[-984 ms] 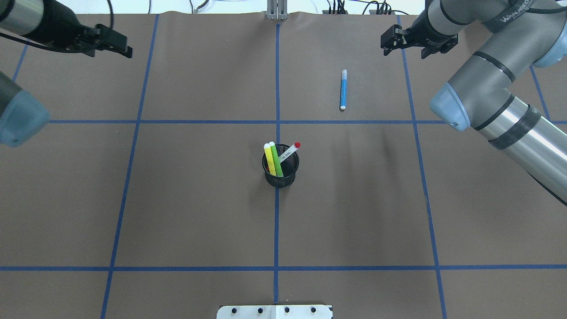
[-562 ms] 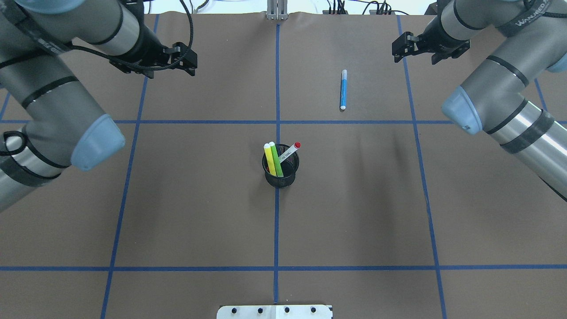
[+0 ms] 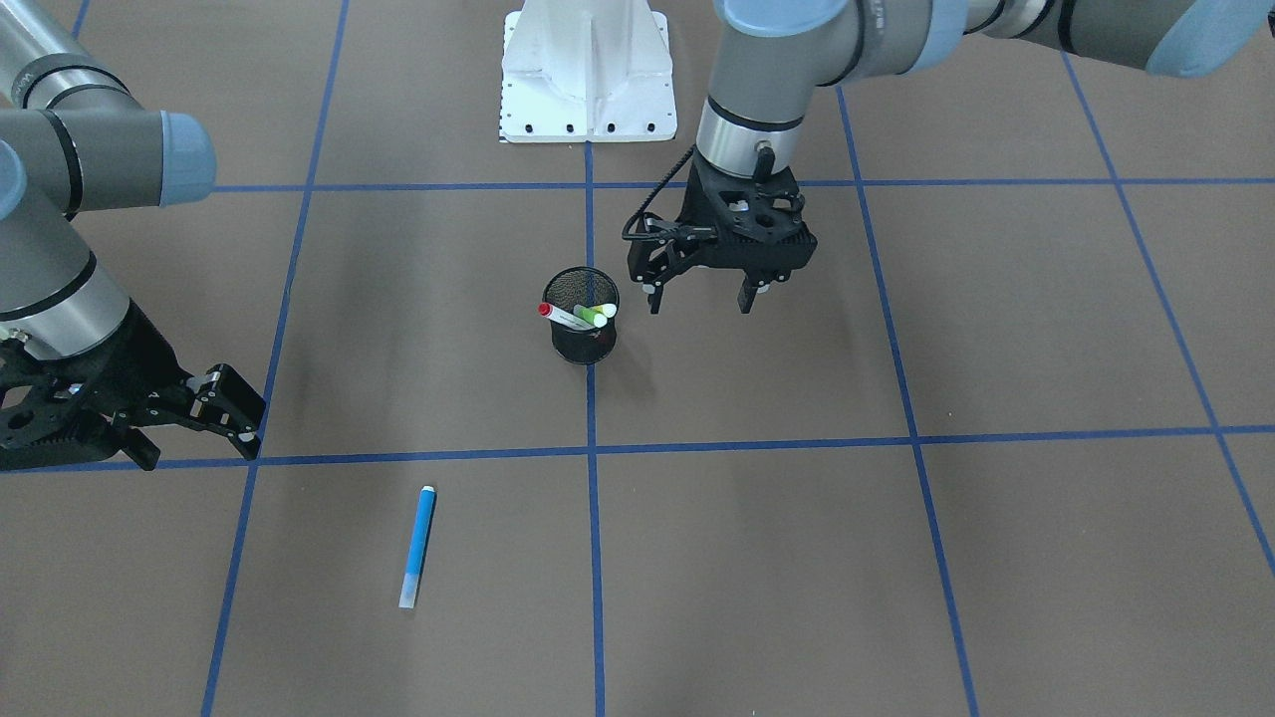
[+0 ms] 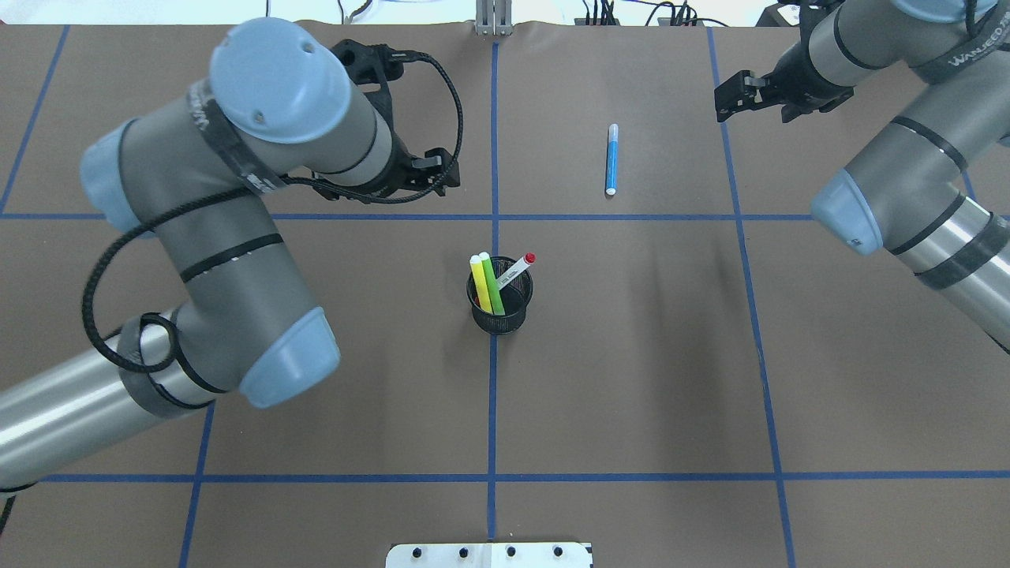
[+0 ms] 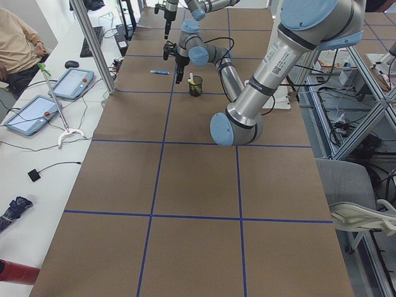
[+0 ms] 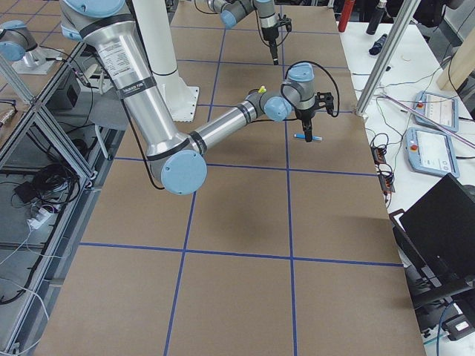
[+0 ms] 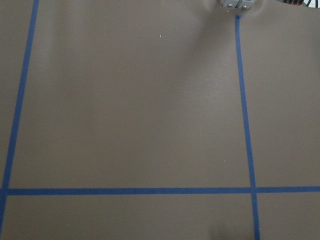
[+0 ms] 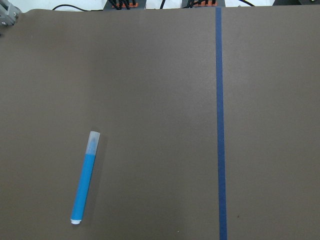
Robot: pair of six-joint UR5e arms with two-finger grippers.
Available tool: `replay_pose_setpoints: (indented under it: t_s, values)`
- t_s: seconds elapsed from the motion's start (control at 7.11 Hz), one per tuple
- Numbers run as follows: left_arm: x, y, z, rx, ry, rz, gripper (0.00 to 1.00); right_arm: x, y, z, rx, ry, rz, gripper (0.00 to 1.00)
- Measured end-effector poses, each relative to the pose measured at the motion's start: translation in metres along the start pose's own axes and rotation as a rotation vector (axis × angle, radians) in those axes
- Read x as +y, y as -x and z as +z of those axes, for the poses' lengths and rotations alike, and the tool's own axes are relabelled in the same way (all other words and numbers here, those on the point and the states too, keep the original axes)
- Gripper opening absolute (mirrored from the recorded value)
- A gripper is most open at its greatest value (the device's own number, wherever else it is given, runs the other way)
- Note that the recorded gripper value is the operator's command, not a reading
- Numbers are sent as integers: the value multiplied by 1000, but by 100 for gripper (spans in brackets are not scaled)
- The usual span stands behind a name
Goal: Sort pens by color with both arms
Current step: 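Move the left gripper over the pen cup while the right gripper withdraws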
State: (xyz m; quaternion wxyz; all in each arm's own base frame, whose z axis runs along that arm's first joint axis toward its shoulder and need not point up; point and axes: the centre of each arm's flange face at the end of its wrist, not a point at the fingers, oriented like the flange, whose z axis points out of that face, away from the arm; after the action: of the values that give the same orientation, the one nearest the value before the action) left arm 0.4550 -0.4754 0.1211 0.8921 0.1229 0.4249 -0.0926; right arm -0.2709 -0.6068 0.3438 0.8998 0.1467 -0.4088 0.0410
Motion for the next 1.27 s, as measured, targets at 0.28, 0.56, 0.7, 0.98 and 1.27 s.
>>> replay_pose_setpoints:
  t_s: [0.28,0.56,0.7,0.98,1.27]
  values:
    - [34,-62,11,-69,-8,-36,100,5,-8,3,-8,-7,-9,99]
    - [35,-142,41,-149,-15,-94,100,6,-10,4,-8,-6,-10,99]
    - [34,-160,55,-185,-15,-112,99,7,-10,4,-8,-6,-10,99]
    - [47,-171,83,-247,-25,-103,78,7,-10,4,-7,-7,-10,99]
    - [57,-175,95,-278,-28,-89,63,7,-11,5,-6,-6,-9,99]
